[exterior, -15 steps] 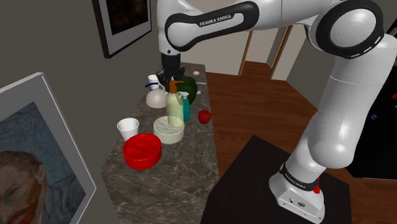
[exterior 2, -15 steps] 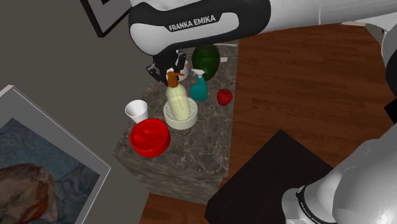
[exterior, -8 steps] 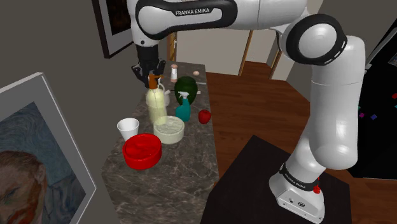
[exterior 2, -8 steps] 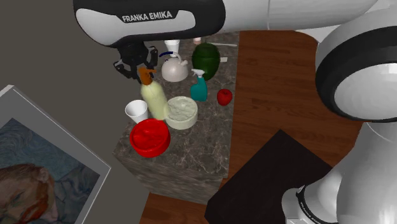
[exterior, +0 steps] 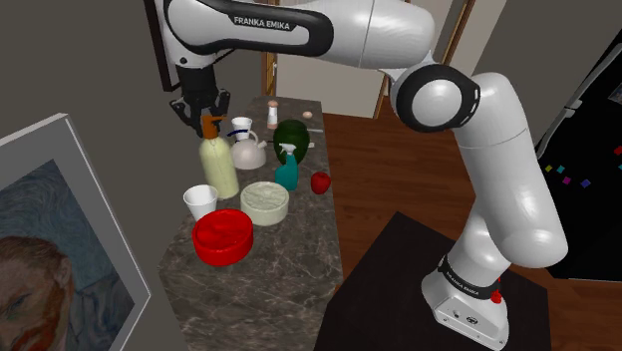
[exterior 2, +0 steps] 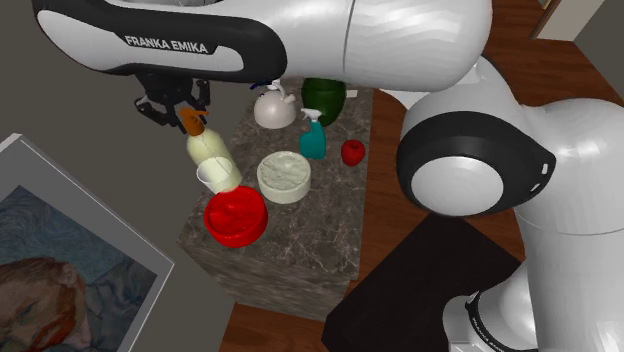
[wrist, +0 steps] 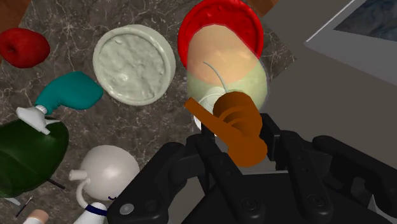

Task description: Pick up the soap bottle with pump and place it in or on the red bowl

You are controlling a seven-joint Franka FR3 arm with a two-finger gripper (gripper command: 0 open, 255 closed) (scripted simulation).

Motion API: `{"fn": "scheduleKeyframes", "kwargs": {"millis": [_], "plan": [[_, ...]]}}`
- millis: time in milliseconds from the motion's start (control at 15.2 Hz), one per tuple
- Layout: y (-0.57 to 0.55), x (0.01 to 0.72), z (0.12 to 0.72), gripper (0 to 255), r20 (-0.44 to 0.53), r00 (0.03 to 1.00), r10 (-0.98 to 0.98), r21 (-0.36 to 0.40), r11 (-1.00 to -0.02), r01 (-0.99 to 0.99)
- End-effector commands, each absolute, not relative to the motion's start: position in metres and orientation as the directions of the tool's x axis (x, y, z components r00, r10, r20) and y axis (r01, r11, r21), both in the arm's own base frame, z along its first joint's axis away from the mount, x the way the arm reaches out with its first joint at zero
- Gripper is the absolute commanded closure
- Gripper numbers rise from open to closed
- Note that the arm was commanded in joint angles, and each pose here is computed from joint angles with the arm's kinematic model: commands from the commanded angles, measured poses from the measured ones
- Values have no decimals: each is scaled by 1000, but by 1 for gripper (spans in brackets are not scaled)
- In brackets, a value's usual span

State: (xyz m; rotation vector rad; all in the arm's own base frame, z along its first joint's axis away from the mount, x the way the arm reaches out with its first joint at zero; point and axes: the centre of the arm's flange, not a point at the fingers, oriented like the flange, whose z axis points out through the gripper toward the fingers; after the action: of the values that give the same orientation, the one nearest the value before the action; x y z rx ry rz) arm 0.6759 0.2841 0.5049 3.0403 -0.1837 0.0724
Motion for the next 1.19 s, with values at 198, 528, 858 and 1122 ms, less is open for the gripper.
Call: {"fn": "scheduleKeyframes", "kwargs": {"millis": [198, 528, 858, 1122], "plan": [[285, 676, 479, 255, 54, 991, -119, 91, -988, -123], [285, 676, 453, 255, 54, 991, -119, 91, -988, -123], [285, 676, 427, 255, 54, 991, -119, 91, -988, -123], [285, 676, 406, 255, 54, 991, -119, 91, -988, -123]]}}
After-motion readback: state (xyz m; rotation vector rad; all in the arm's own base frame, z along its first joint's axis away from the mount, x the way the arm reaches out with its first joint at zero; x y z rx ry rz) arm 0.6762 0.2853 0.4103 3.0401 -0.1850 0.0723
